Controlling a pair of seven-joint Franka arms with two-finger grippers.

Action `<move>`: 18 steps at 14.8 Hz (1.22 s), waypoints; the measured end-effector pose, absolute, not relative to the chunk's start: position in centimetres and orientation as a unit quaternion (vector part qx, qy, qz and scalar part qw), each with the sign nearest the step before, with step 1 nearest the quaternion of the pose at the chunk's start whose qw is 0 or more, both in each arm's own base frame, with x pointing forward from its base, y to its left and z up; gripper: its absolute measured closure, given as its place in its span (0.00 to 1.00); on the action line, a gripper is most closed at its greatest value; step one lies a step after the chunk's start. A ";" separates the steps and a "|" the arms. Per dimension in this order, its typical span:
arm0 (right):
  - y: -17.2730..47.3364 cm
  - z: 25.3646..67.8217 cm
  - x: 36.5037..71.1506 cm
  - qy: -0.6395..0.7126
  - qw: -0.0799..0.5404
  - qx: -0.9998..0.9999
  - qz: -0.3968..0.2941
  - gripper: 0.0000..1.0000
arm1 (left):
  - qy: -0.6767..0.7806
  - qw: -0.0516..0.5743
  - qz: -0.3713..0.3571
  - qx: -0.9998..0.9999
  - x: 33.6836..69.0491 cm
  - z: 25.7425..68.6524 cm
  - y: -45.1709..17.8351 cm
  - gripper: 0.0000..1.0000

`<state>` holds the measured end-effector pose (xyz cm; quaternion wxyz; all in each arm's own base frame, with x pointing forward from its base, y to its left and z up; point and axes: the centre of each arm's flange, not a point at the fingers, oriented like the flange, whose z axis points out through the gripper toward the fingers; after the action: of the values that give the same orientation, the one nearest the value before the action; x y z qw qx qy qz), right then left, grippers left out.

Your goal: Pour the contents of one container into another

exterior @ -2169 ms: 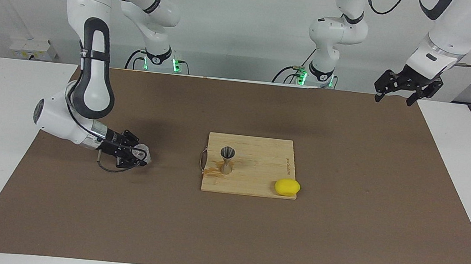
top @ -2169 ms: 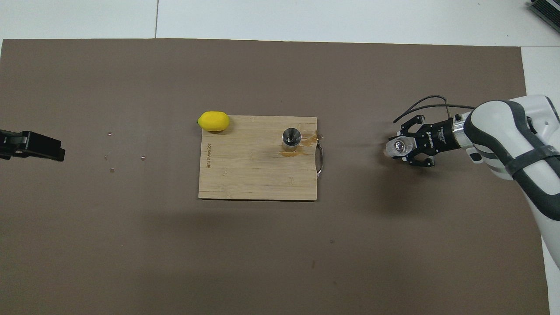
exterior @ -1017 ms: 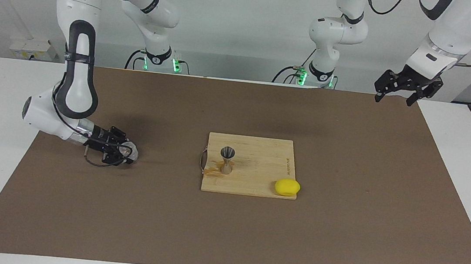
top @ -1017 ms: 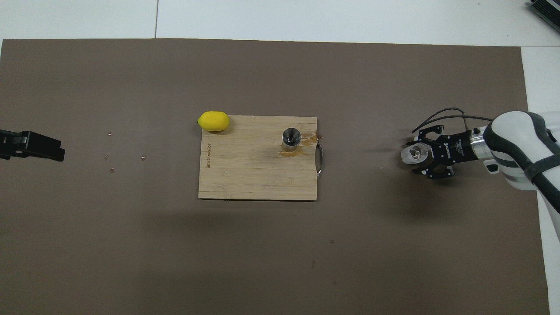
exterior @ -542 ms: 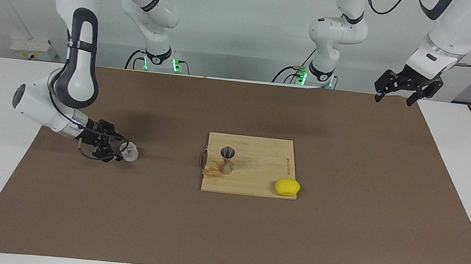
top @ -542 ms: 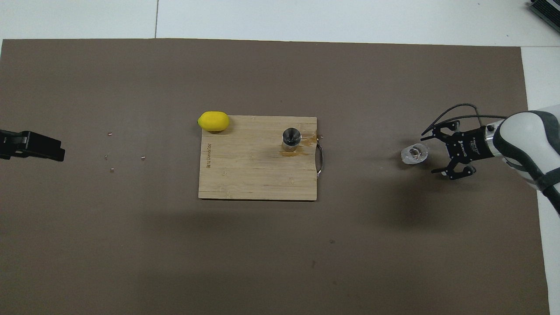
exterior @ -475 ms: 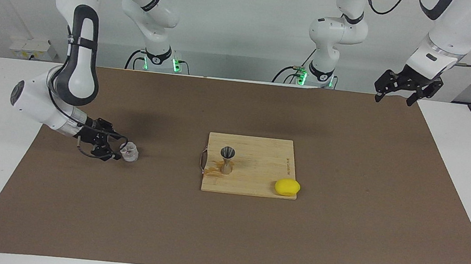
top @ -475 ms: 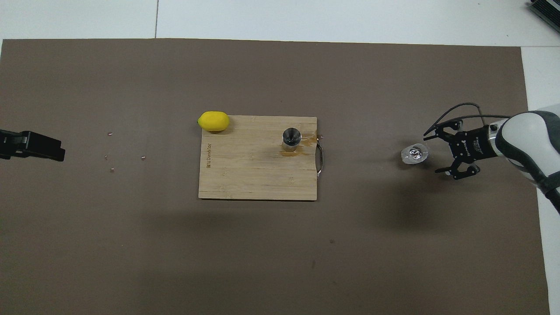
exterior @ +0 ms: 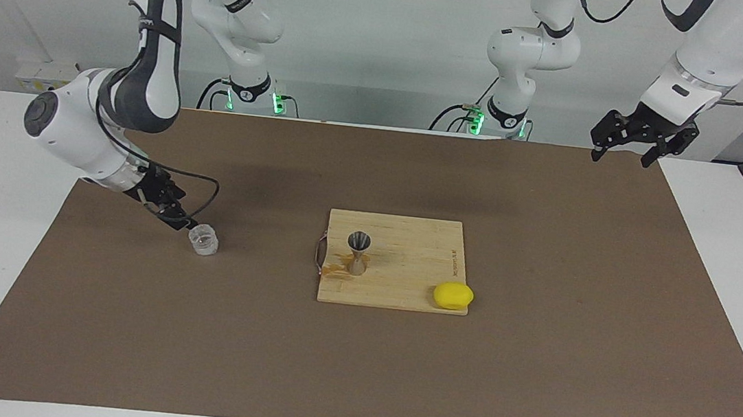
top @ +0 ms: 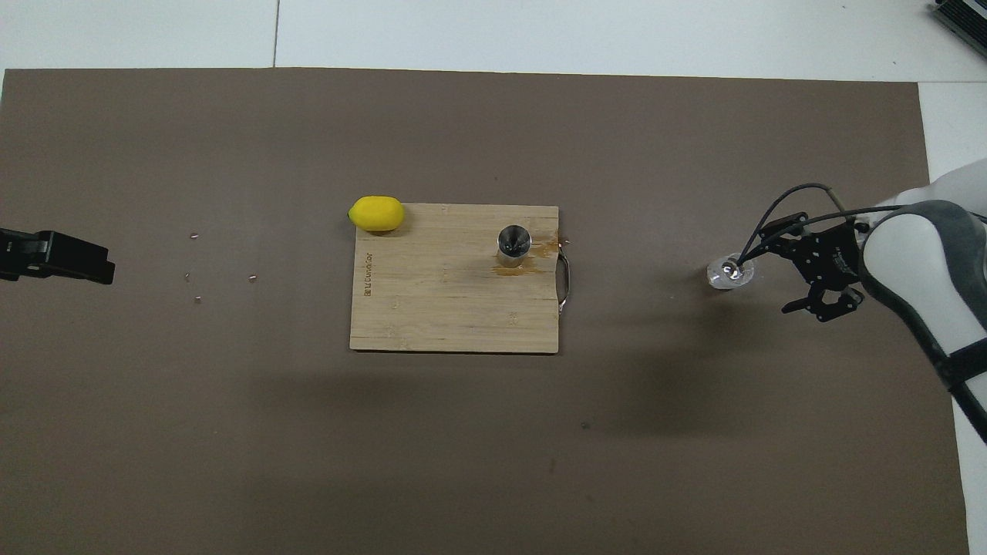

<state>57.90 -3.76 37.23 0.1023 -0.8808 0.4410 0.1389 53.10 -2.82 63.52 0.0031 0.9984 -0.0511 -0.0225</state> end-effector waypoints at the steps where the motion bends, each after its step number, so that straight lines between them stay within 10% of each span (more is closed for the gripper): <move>1: -2.0 37.4 57.9 0.414 0.085 -0.897 0.133 0.00 | -0.051 0.003 -0.023 0.998 53.1 63.5 -2.8 0.00; 8: 9.5 40.9 57.3 0.267 0.012 -0.961 0.075 0.00 | -0.051 0.003 -0.023 0.998 53.1 63.5 -2.8 0.00; 18: 5.7 57.2 54.9 0.120 0.021 -0.993 0.008 0.00 | -0.051 0.003 -0.023 0.998 53.1 63.5 -2.8 0.00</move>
<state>54.85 5.74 57.15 0.0215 -0.9925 0.1198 0.0076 53.10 -2.82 63.52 0.0031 0.9984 -0.0511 -0.0225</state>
